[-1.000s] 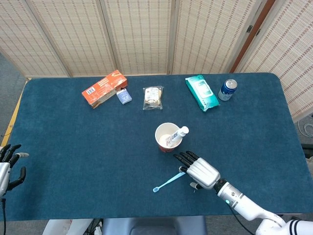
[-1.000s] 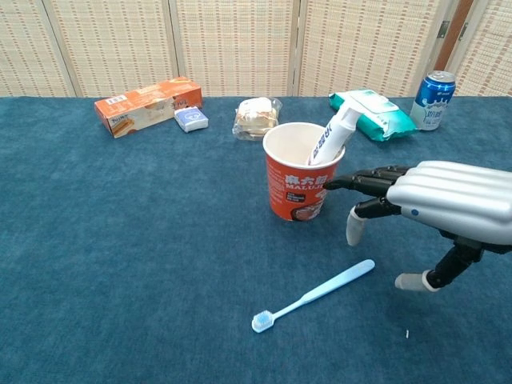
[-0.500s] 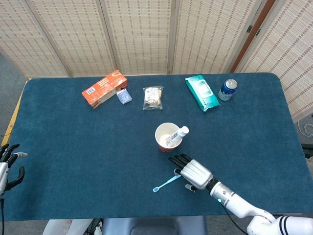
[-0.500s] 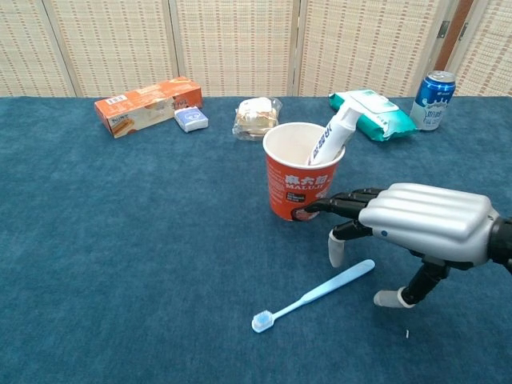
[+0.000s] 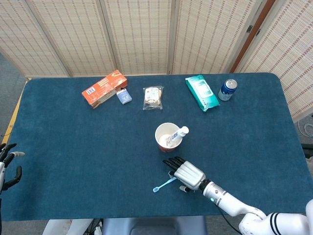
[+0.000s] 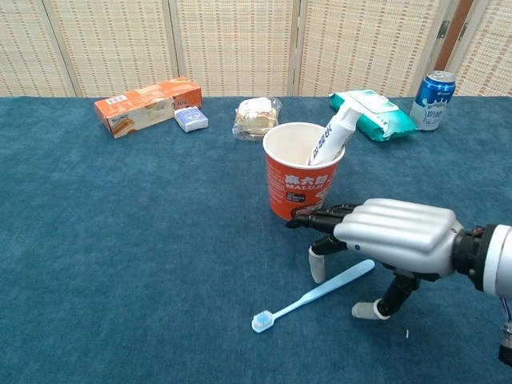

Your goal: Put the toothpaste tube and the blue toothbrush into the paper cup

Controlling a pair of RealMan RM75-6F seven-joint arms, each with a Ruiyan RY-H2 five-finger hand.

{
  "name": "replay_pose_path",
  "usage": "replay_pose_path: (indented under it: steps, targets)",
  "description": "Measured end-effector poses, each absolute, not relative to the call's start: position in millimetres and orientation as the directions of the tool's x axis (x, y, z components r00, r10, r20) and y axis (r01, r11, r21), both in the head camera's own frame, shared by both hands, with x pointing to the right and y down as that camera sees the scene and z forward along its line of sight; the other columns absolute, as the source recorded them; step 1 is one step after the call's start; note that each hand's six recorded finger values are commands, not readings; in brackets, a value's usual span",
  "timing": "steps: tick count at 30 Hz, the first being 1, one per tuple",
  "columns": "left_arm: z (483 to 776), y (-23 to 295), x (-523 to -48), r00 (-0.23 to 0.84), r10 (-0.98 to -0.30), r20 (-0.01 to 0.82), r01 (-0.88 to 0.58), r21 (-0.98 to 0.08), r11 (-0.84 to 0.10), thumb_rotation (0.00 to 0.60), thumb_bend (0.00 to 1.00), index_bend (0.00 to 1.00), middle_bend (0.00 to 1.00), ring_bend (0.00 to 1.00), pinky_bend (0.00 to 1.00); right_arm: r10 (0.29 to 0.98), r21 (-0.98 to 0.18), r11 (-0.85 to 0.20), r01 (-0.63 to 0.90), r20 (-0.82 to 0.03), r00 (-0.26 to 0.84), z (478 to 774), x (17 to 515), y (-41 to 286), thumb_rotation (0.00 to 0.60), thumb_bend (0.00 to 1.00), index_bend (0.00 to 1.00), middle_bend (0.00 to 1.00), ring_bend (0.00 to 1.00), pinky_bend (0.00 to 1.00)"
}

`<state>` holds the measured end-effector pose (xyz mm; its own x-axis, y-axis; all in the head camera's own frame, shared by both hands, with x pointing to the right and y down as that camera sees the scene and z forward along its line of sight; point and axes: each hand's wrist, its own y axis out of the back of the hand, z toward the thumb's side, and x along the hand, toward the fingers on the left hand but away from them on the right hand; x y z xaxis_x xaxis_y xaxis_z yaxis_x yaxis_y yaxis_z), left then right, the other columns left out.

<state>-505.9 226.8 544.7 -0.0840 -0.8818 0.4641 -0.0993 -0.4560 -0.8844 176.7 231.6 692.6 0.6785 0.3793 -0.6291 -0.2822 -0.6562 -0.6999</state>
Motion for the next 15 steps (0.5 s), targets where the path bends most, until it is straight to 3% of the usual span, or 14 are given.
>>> replay_pose_path:
  steps: [15]
  targets:
    - [539,224,-510,-0.100,-0.889,0.447,-0.100,-0.893,-0.438,0.600,0.52,0.32,0.16,0.08,0.16,0.355,-0.686,-0.667,-0.290,-0.635,0.686,702,160,232,0.600,0.20,0.43,0.00,0.00,0.12]
